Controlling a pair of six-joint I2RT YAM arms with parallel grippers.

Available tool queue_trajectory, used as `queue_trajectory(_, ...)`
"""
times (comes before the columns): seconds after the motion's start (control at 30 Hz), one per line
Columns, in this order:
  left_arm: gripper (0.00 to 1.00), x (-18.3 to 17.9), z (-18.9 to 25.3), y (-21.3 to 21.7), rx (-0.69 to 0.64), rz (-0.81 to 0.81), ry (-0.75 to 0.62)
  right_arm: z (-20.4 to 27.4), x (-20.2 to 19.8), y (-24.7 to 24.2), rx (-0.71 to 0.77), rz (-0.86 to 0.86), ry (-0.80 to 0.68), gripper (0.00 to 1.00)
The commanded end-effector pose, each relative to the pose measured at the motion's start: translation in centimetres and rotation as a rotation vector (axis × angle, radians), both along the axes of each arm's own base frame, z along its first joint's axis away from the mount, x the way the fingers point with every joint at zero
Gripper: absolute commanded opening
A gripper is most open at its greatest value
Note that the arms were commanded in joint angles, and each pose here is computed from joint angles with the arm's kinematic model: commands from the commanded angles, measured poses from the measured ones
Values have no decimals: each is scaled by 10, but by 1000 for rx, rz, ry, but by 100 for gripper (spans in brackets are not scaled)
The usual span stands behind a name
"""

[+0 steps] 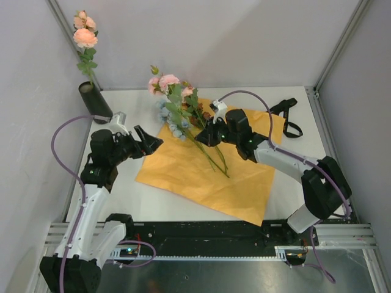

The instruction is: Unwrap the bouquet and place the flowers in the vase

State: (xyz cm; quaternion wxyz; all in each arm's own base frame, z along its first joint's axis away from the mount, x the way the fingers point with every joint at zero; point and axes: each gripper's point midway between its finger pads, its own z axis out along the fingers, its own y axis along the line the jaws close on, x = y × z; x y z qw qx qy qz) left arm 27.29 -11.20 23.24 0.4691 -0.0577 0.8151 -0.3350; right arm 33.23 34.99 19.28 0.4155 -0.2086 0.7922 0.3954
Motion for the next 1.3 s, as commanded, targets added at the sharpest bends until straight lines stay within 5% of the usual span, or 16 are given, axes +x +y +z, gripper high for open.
queue_trajectory(0.0,88,-4,41,-29,-70,-119,-94,66,-33,20,268,112,-70,0)
queue_trajectory(0.63,58,11,77,-82,-200,-110,-269,99,-125,30,444,308,-81,0)
queue_trajectory(0.8,21,9,77,-88,-227,-138,-261,92,-124,28,426,290,-86,0)
queue_trajectory(0.9,3,9,79,-87,-228,-130,-268,88,-122,28,416,280,-81,13)
queue_trajectory(1.07,0,15,91,-78,-187,-84,-334,86,-120,24,393,255,-90,55)
queue_trajectory(1.27,0,37,121,-32,-16,150,-505,83,-117,7,341,178,-107,85)
